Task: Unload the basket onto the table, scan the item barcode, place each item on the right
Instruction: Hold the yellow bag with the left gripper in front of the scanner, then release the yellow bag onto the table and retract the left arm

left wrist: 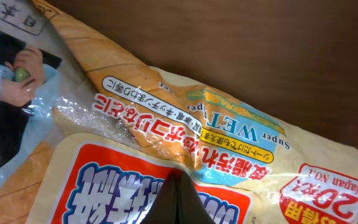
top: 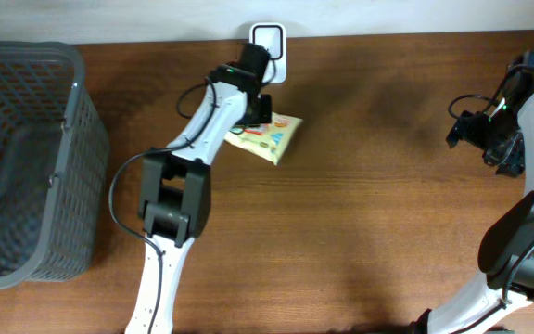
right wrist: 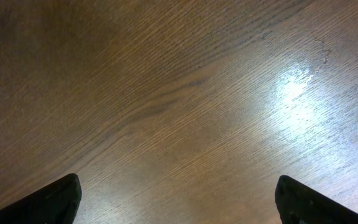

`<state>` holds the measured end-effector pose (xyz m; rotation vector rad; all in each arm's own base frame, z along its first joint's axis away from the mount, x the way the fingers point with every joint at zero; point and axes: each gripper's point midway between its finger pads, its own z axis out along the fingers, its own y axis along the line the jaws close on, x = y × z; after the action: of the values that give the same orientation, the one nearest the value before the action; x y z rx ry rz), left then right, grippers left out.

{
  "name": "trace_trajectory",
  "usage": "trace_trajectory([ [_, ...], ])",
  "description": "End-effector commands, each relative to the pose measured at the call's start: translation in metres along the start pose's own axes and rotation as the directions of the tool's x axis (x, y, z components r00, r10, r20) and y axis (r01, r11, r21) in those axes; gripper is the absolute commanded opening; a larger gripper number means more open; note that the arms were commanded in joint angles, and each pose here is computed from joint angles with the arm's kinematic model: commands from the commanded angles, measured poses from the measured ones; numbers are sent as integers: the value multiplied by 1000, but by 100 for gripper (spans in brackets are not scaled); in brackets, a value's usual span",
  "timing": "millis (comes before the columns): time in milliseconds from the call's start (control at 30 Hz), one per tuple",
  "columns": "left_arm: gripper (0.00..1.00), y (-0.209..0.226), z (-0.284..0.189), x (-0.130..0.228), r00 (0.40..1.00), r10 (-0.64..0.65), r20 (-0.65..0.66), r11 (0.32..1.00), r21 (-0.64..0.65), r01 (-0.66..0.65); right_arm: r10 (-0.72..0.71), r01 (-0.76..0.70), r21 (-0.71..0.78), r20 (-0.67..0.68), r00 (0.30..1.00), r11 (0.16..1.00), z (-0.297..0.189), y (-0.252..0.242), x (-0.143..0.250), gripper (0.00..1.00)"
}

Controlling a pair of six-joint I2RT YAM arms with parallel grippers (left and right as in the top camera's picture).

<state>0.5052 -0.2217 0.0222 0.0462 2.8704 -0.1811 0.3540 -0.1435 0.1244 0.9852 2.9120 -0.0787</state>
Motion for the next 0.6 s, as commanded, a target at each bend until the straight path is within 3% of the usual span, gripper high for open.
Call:
trace_trajectory([
  [0,0,-50,18,40,995,50,-84,996,78,-44,11,-11,1,28,1000,1000,-8,-2,-4,98],
  [100,0,-67,-10,19,995,100,-14,990,103,-98,11,-11,1,28,1000,1000,-8,-2,-4,98],
  [133,0,-58,-35,1,995,98,33,993,60,-100,11,-11,1,28,1000,1000,-8,-2,-4,99],
  [167,8,-30,-69,-24,992,70,106,997,-44,-66,11,-11,1,28,1000,1000,-8,-2,-4,99],
  [200,24,-12,-85,-35,989,55,139,994,-106,-41,11,-11,1,28,1000,1000,-8,-2,-4,99],
  [300,87,61,-109,-51,986,-16,165,961,-271,61,11,-11,1,28,1000,1000,-8,-2,-4,99],
  [333,99,74,-105,-46,991,-39,131,958,-277,74,12,-12,-5,47,999,1000,-8,-1,-9,99],
  [400,99,98,-92,-38,994,-83,73,952,-288,101,33,-23,-75,129,991,997,-11,13,-30,99],
  [467,99,97,-86,-29,994,-105,20,964,-245,106,20,-18,-228,10,1000,973,-13,38,-5,99],
  [500,99,97,-86,-28,994,-106,15,965,-238,107,64,-70,-363,-29,998,929,-20,62,-4,99],
  [567,99,96,-86,-28,994,-106,15,965,-238,106,-146,133,-618,29,989,775,-44,117,6,99],
])
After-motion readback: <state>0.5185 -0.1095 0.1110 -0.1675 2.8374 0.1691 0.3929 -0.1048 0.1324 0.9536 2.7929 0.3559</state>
